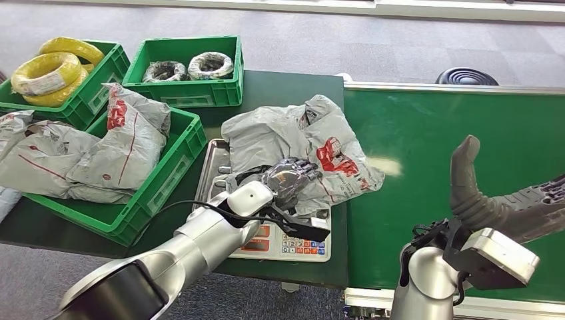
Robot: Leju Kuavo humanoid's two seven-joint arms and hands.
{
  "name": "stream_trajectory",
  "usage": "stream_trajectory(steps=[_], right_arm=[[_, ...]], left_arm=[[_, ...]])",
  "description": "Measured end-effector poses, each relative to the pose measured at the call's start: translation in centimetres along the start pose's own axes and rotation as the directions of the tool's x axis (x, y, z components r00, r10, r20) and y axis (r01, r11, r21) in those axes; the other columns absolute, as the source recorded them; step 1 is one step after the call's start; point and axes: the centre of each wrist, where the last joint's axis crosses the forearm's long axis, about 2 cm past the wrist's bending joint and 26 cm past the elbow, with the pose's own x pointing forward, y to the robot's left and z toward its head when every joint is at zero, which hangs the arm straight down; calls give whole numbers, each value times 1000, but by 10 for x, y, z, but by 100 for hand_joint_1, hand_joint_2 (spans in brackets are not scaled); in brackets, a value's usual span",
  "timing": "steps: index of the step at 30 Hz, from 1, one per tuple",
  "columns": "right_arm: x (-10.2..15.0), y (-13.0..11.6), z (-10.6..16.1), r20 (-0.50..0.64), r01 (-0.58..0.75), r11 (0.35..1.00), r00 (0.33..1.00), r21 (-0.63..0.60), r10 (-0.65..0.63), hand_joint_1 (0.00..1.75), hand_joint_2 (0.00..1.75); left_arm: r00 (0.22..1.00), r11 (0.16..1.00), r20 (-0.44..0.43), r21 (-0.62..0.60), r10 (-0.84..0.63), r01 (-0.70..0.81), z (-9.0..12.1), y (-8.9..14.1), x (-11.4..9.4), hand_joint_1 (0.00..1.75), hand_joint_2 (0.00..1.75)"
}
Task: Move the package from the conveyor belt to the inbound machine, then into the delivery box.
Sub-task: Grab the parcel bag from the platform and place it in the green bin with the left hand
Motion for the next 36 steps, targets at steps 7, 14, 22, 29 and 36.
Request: stream_trajectory(steps=[7,14,22,29,36], right_arm=[[0,1,0,-1,0,1000,1000,2,0,0,175],[0,1,0,-1,0,1000,1000,2,0,0,175],[0,1,0,-1,0,1000,1000,2,0,0,175],[-1,0,0,-2,-2,1000,1000,1,2,0,175],[-3,-2,1,-19,0,1000,1000,-12,0,0,175]], left_arm=[[1000,1000,-1,-17,2,-2,2,-4,-3,161,175],[1000,1000,-1,-18,2,-2,2,-4,-3,161,175],[1000,1000,0,-19,2,-2,2,-4,-3,164,175],[992,982,26,141,121,-123,3,1,-8,165,175],[892,676,-9,655,452,-336,20,53,-66,161,175]])
